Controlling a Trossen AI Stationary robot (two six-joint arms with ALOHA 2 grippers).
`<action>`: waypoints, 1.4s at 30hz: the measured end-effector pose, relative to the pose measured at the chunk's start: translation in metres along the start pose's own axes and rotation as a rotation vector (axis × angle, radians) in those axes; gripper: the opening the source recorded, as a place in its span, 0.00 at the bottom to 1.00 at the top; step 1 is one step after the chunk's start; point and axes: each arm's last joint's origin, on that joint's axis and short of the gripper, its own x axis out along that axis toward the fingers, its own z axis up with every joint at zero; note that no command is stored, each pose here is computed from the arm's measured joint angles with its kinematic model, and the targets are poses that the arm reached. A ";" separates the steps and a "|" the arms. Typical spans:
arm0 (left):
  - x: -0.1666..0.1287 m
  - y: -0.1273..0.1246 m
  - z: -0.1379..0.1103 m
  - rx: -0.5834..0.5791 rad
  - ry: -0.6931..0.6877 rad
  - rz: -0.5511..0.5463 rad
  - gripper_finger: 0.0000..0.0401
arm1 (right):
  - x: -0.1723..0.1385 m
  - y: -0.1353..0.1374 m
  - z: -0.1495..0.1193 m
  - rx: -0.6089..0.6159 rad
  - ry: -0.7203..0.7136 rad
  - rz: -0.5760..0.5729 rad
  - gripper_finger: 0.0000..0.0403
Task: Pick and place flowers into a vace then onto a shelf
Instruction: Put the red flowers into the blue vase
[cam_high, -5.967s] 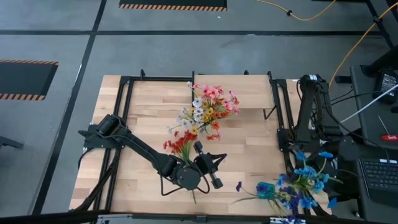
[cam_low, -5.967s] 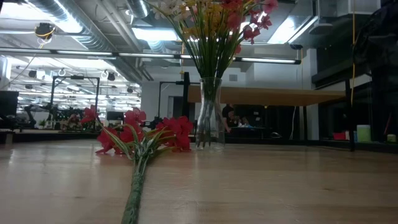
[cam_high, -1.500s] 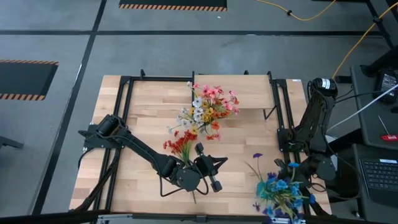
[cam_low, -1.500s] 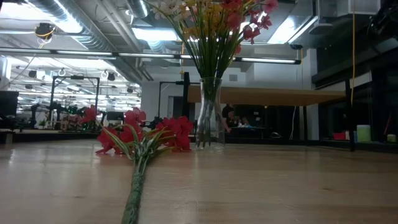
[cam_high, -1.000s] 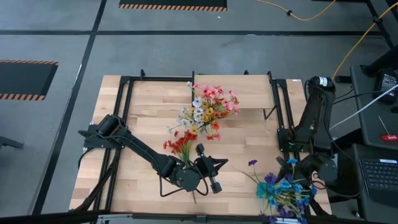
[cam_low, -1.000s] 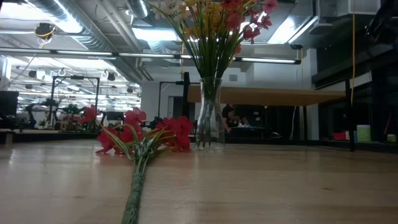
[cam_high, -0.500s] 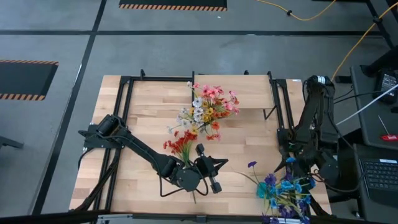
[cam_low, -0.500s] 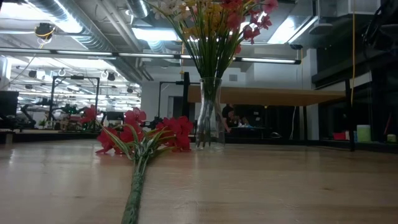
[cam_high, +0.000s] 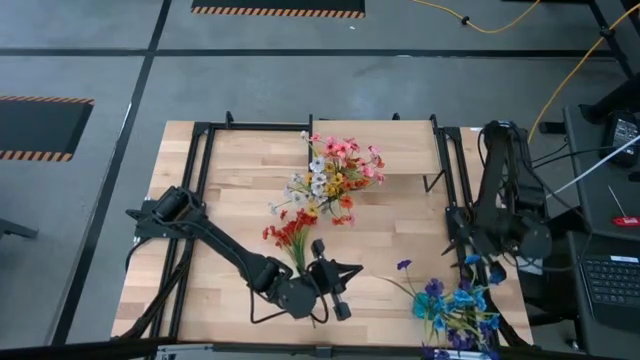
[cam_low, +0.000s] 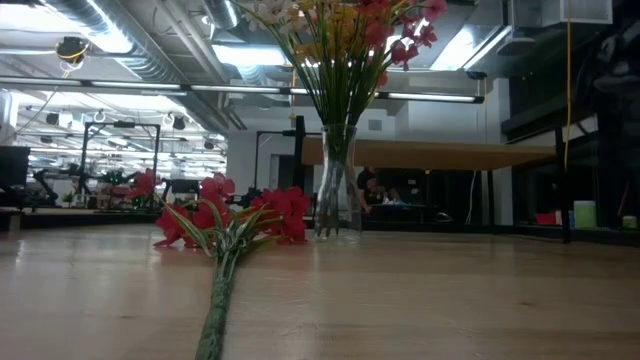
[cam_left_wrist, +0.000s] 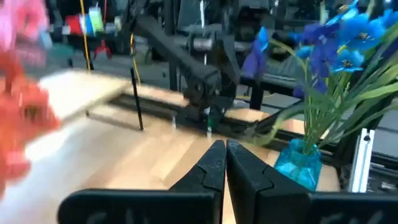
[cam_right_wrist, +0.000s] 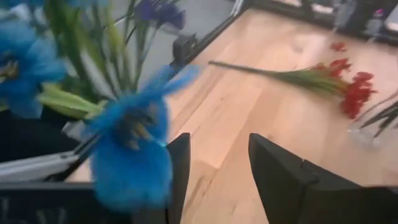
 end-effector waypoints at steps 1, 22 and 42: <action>0.000 0.001 -0.003 -0.028 0.018 0.009 0.03 | -0.002 -0.003 0.000 0.012 -0.014 -0.008 0.40; 0.006 0.058 -0.058 -0.574 0.751 0.298 0.01 | -0.009 -0.011 0.000 0.057 -0.056 -0.007 0.38; -0.019 0.062 -0.076 -0.779 0.903 0.605 0.02 | -0.009 -0.011 0.000 0.053 -0.055 -0.008 0.38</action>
